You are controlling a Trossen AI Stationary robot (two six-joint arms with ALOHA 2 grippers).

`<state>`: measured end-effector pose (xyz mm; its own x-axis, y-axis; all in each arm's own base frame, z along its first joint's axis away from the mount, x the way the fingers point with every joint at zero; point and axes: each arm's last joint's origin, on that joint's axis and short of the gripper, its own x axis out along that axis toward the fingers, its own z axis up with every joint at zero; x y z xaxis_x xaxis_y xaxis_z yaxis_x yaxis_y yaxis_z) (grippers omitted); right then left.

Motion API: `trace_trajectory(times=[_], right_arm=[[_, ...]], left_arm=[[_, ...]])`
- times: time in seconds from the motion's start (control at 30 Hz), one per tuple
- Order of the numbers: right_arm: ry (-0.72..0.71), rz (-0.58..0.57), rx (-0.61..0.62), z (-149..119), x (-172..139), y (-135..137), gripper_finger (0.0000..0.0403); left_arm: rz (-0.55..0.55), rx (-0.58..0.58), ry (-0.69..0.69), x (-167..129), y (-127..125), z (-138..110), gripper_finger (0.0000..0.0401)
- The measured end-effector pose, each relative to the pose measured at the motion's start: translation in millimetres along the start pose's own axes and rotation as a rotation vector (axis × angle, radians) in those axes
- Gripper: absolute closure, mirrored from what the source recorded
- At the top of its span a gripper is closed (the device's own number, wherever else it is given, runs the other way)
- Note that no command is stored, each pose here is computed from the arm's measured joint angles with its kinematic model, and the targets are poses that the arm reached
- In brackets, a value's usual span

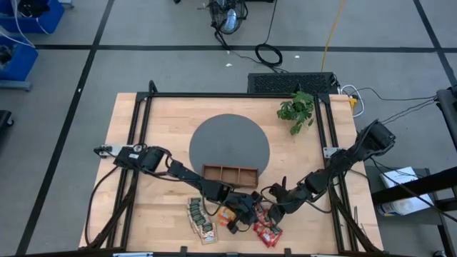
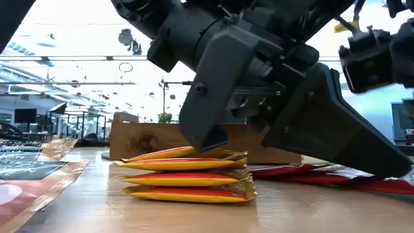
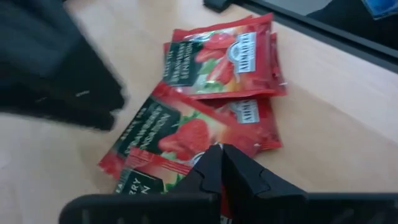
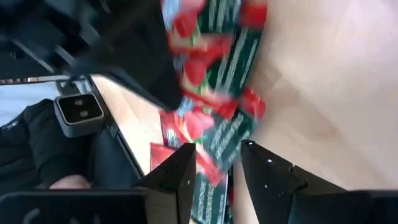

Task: Pick & Place Tea
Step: Put the red tea bag into the right section of the wooden organizer

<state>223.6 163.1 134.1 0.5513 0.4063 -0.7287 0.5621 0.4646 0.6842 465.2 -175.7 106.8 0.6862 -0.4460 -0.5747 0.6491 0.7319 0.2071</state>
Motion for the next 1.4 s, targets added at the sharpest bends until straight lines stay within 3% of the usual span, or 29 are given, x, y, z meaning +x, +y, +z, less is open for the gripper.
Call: trace_trajectory(times=[0.2, 0.4, 0.6, 0.9, 1.23, 1.4], right_arm=[[0.028, -0.089, 0.034, -1, 0, -9, 0.0280], [0.027, -0.048, 0.038, -1, 4, -6, 0.0280], [0.063, -0.028, 0.060, 1, 20, -9, 0.0280], [0.066, -0.025, 0.050, 4, 23, -10, 0.0282], [0.116, -0.121, 0.113, 3, 10, -15, 0.0311], [0.131, -0.161, 0.146, 3, 6, -17, 0.0314]], left_arm=[[0.002, -0.006, 0.001, 0, 1, -1, 0.0395], [0.004, -0.004, -0.012, 5, 0, -5, 0.0379], [0.000, -0.022, -0.054, 16, 0, -15, 0.0397], [0.007, -0.059, -0.050, 15, 7, -18, 0.0391], [0.013, -0.074, -0.033, 15, 7, -20, 0.0382], [0.011, -0.076, -0.030, 15, 7, -20, 0.0397]])
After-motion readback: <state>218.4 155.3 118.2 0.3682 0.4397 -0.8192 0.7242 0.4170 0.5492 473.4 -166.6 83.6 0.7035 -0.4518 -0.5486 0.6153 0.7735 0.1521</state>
